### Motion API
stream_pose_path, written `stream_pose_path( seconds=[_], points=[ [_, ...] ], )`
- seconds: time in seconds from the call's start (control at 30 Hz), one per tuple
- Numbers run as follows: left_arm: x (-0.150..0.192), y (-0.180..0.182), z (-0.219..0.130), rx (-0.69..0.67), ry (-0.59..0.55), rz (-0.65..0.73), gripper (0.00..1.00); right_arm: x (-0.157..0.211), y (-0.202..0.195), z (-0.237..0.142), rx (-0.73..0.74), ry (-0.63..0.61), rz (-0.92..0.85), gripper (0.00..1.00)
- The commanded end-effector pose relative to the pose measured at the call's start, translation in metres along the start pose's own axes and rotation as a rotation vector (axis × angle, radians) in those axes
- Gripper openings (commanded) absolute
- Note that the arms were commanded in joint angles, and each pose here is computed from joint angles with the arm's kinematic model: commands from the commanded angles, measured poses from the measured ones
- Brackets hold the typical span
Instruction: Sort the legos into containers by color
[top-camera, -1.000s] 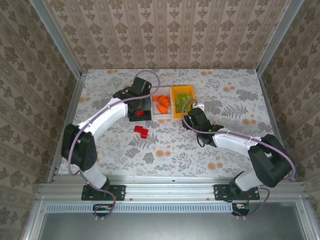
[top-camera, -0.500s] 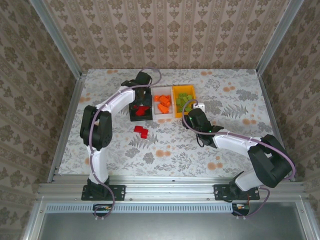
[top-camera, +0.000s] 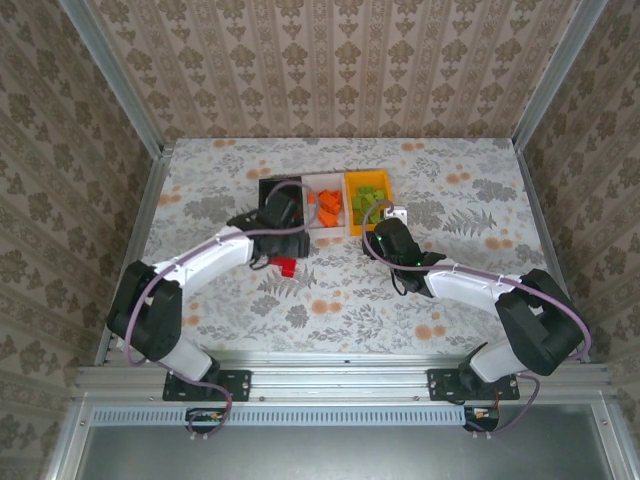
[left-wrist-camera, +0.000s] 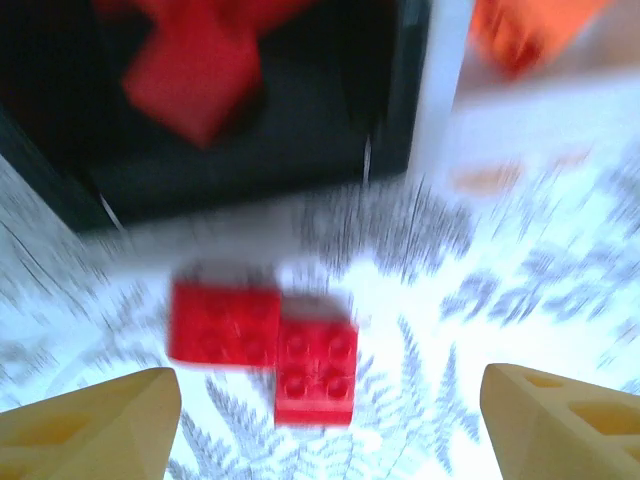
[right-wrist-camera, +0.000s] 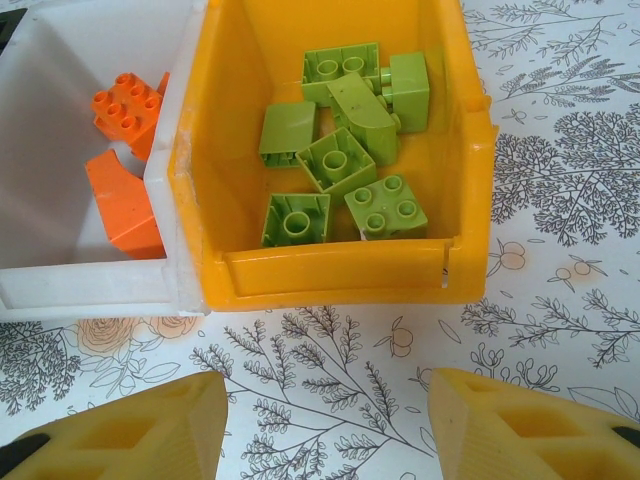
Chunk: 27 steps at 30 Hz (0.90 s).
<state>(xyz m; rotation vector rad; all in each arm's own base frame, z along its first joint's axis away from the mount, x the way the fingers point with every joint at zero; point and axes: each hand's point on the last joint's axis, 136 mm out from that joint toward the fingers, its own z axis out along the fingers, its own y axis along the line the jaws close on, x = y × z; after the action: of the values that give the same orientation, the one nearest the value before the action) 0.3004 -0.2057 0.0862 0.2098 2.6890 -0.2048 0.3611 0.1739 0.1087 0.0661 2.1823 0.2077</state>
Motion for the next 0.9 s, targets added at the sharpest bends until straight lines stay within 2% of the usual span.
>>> stream_pose_path(
  seconds=[0.0,0.2,0.4,0.53,0.73,0.87],
  points=[
    [0.029,-0.009,0.014,0.032,0.056,-0.060,0.79,-0.012,0.007,-0.003,-0.018,-0.033,0.002,0.56],
    [0.046,-0.014,0.034,0.015,0.068,-0.083,0.76,-0.008,0.009,0.000,-0.018,-0.023,-0.004,0.56],
    [0.042,-0.006,0.054,-0.070,0.080,-0.081,0.69,-0.009,0.009,-0.001,-0.018,-0.025,-0.008,0.56],
    [0.042,-0.006,0.063,-0.073,0.091,-0.102,0.58,-0.009,0.011,-0.001,-0.022,-0.028,-0.011,0.56],
    [0.043,-0.008,0.065,-0.060,0.088,-0.087,0.37,-0.010,0.010,-0.002,-0.019,-0.032,-0.016,0.56],
    [0.045,-0.012,0.058,-0.065,0.080,-0.054,0.30,-0.010,0.012,-0.002,-0.024,-0.031,-0.021,0.55]
  ],
)
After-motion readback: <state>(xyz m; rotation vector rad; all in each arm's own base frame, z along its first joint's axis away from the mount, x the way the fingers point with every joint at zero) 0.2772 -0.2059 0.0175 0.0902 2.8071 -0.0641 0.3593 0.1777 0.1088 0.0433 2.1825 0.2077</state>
